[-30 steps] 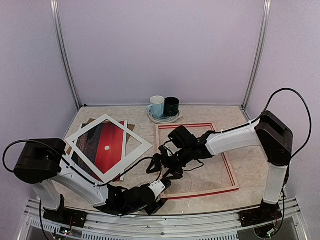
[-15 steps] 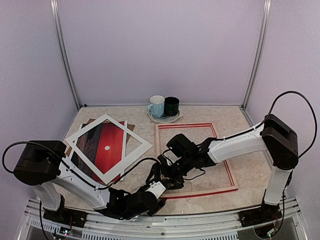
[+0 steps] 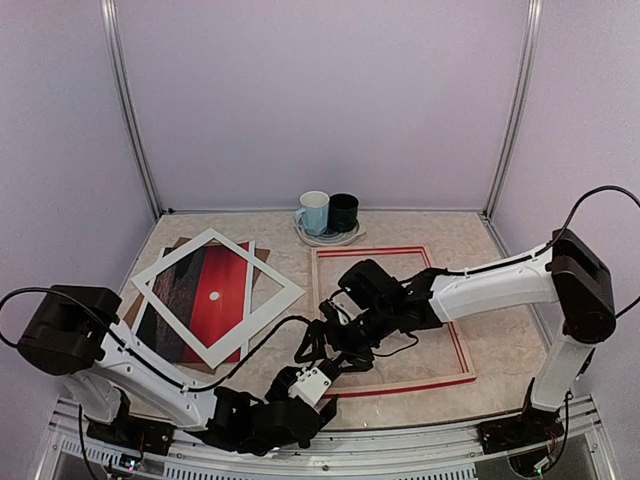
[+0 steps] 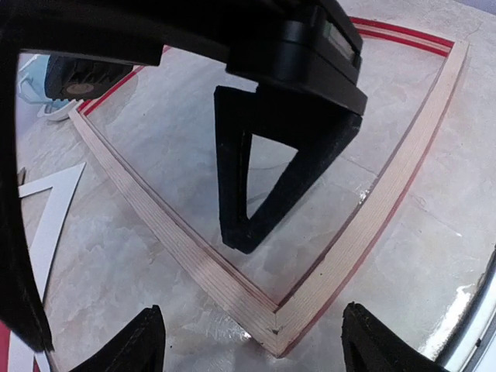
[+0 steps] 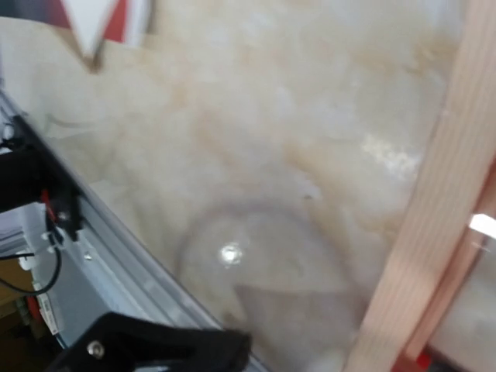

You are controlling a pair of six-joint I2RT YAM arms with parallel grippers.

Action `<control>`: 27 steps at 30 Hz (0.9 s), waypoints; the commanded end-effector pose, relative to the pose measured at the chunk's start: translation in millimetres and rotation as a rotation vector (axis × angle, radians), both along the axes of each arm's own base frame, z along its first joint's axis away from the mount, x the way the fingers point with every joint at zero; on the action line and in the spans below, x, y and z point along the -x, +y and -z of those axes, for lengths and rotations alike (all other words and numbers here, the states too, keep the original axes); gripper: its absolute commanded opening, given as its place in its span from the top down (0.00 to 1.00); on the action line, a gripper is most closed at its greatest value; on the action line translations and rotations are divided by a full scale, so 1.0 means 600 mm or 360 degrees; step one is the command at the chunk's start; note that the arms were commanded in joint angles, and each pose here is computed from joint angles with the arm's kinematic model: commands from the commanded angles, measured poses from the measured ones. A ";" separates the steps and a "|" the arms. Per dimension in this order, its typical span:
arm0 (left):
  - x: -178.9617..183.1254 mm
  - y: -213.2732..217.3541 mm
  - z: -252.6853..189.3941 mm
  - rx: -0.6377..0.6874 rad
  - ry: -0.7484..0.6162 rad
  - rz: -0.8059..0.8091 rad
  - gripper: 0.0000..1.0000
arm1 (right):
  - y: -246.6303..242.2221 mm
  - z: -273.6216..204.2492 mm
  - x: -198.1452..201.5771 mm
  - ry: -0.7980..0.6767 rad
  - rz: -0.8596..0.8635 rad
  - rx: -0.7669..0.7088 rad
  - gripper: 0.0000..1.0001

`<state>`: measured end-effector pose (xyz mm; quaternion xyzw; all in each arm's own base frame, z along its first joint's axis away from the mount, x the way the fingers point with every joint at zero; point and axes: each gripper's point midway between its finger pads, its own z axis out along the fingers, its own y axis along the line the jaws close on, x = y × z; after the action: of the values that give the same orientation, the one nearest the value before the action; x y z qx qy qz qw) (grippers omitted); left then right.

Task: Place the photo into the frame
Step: Press the glass panel into the frame body.

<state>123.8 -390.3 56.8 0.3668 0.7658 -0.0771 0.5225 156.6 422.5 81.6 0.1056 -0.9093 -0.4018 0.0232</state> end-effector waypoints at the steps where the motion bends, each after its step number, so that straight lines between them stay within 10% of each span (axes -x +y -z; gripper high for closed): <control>1: 0.019 -0.001 -0.065 0.0126 -0.0085 -0.0049 0.19 | -0.018 -0.079 -0.045 -0.0197 0.0070 -0.0040 0.01; 14: 0.024 0.041 -0.179 0.0346 -0.0019 -0.0174 0.01 | -0.064 -0.184 -0.194 -0.0768 0.0200 0.0003 0.01; 27: -0.191 0.153 -0.210 0.0450 0.0399 -0.0464 0.01 | -0.123 -0.258 -0.241 -0.1441 0.0177 0.0122 0.01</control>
<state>221.9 -301.7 192.9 0.1334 0.8277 -0.1342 0.5284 288.8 370.7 222.4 0.1864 -0.8637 -0.3438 -0.3179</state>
